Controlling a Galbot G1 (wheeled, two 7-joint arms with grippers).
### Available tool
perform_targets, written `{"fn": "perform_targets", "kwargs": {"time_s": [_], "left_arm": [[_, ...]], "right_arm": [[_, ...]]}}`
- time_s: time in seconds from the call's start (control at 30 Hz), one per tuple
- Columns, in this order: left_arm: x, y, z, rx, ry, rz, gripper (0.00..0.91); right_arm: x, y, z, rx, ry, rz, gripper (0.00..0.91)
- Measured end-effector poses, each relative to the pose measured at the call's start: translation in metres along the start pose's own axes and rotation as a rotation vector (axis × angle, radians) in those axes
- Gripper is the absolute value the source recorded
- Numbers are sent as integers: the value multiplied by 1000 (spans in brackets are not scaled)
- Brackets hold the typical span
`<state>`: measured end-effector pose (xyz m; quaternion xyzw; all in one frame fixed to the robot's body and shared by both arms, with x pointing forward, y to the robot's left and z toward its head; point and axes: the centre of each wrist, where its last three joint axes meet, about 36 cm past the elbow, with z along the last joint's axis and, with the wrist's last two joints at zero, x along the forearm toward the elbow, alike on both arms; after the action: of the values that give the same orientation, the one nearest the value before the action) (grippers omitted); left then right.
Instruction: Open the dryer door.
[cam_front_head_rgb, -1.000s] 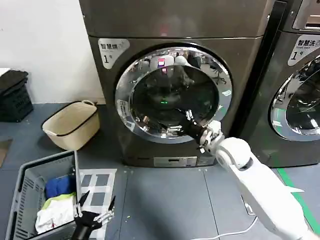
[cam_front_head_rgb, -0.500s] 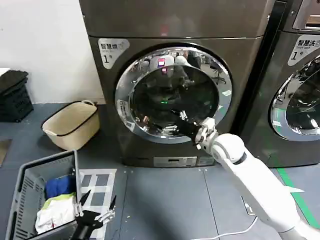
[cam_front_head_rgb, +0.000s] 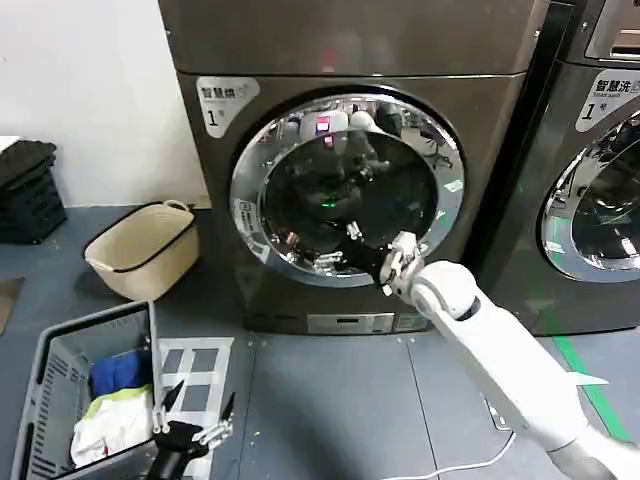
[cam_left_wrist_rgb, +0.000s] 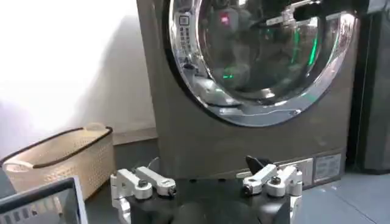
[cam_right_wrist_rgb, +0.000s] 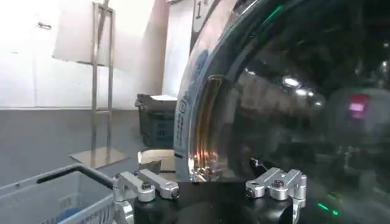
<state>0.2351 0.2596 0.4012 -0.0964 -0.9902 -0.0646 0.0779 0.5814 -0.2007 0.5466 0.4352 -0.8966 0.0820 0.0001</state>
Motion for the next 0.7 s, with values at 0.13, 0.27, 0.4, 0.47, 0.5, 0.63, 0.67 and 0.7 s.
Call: {"fn": "perform_targets", "kwargs": {"time_s": [0.13,0.27,0.4,0.47,0.5,0.63,0.67,0.7], "left_arm": [[0,0,0,-1,-1,0,907],[0,0,0,-1,0,0,907],[0,0,-1,-1,-1,0,907],[0,0,-1,-1,-2,0,907],[0,0,-1,-2,-3,0,907],[0,0,-1,-2,-4,0,907],[-1,0,-1,-2,-3,0,907],[-1,0,-1,-2,-4,0,907]], "right_arm": [[-7,0,0,-3,1,0,907],[-12,-1,1,-4,7,-3,907],[-18,-1,1,-4,10,-9,907],[-21,-1,1,-5,11,-13,907],[-22,0,1,-5,12,-15,907],[-28,1,2,-9,12,-20,907],[-29,2,2,-10,12,-23,907],[-31,3,2,-11,13,-26,907]]}}
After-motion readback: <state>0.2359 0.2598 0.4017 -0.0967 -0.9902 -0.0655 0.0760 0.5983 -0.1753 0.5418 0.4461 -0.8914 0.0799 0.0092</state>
